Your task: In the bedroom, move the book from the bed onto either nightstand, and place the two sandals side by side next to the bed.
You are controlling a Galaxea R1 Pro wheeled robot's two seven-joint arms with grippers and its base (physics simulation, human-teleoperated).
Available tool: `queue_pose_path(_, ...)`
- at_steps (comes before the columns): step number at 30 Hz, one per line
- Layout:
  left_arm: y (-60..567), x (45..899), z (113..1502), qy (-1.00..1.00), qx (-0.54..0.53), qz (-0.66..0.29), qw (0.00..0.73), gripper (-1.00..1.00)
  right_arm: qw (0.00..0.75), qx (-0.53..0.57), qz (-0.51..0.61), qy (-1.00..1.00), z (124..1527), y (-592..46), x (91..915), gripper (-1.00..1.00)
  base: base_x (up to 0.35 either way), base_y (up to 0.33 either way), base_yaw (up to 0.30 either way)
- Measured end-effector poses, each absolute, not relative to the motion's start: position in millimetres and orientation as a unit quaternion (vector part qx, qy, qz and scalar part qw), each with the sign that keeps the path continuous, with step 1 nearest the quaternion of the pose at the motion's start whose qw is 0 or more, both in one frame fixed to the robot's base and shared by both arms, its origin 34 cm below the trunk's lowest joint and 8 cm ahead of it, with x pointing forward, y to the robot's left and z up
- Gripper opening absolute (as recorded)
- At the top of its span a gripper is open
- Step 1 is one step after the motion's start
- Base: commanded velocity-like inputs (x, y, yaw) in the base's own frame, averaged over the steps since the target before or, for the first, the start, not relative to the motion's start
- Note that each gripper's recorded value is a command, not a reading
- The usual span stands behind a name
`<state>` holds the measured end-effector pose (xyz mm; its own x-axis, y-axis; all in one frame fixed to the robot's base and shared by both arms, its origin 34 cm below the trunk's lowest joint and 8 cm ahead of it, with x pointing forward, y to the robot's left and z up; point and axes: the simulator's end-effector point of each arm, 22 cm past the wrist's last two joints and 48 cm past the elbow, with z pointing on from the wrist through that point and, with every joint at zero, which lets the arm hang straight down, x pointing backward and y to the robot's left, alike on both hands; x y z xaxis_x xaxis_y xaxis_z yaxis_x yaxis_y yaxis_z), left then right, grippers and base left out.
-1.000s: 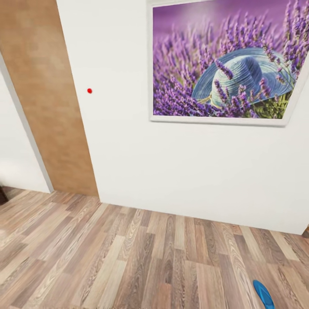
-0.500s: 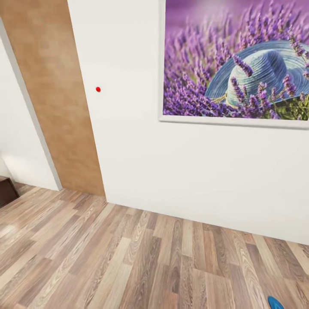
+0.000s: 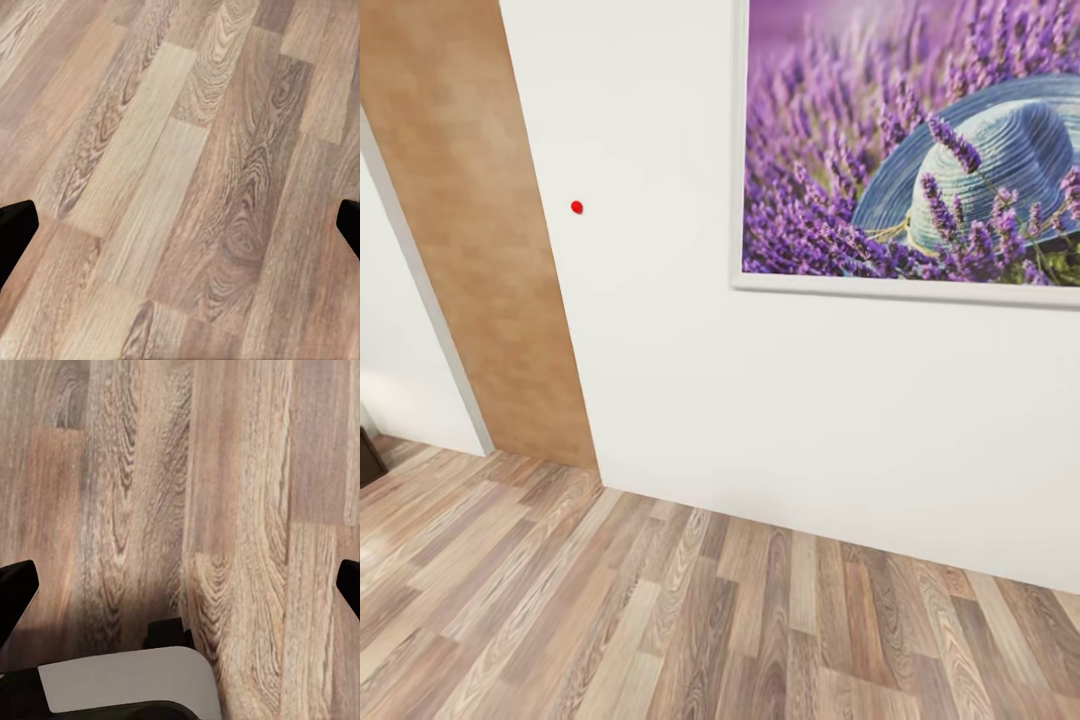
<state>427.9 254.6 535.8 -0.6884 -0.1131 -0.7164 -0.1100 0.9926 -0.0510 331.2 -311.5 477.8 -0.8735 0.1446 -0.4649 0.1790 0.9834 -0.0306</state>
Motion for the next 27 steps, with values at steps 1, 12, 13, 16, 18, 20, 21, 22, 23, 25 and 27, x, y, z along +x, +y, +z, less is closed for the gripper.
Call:
queue_pose_path(1,254.7,427.9,535.8,0.919,-0.061,-0.002,0.390,1.00,0.237,0.084,-0.036,0.967,477.8,-311.6,331.2,1.00,0.313,0.000,0.000)
queue_pose_path(12,254.4,427.9,535.7,0.919,-0.061,-0.002,0.390,1.00,0.237,0.083,-0.037,0.967,477.9,-312.5,331.2,1.00,0.287,0.000,0.000)
queue_pose_path(13,254.3,427.9,535.7,0.919,-0.061,-0.002,0.390,1.00,0.237,0.083,-0.037,0.967,477.8,-312.5,331.2,1.00,0.128,0.000,-0.031)
queue_pose_path(16,254.1,428.0,535.6,0.919,-0.061,-0.002,0.390,1.00,0.237,0.084,-0.037,0.967,477.8,-312.6,331.2,1.00,0.079,0.000,-0.091)
queue_pose_path(18,253.9,428.0,535.5,0.919,-0.061,-0.002,0.390,1.00,0.237,0.085,-0.036,0.967,477.7,-312.6,331.2,1.00,0.030,0.000,-0.204)
queue_pose_path(20,253.7,428.0,535.5,0.919,-0.061,-0.003,0.390,1.00,0.237,0.085,-0.036,0.967,477.7,-312.7,331.2,1.00,0.018,0.000,-0.237)
queue_pose_path(21,253.5,428.0,535.5,0.919,-0.061,-0.003,0.390,1.00,0.237,0.085,-0.036,0.967,477.7,-312.7,331.2,1.00,0.011,0.000,-0.255)
queue_pose_path(22,253.5,428.1,535.5,0.919,-0.061,-0.003,0.390,1.00,0.237,0.085,-0.036,0.967,477.7,-312.7,331.2,1.00,0.009,0.000,-0.260)
queue_pose_path(23,253.5,428.1,535.5,0.919,-0.061,-0.003,0.390,1.00,0.237,0.085,-0.036,0.967,477.7,-312.7,331.2,1.00,0.007,0.000,-0.265)
queue_pose_path(25,253.6,428.1,535.5,0.919,-0.061,-0.003,0.390,1.00,0.237,0.085,-0.036,0.967,477.7,-312.7,331.2,1.00,0.005,0.000,-0.270)
queue_pose_path(27,253.6,428.1,535.5,0.919,-0.061,-0.003,0.390,1.00,0.237,0.085,-0.036,0.967,477.7,-312.7,331.2,1.00,0.003,0.000,-0.277)
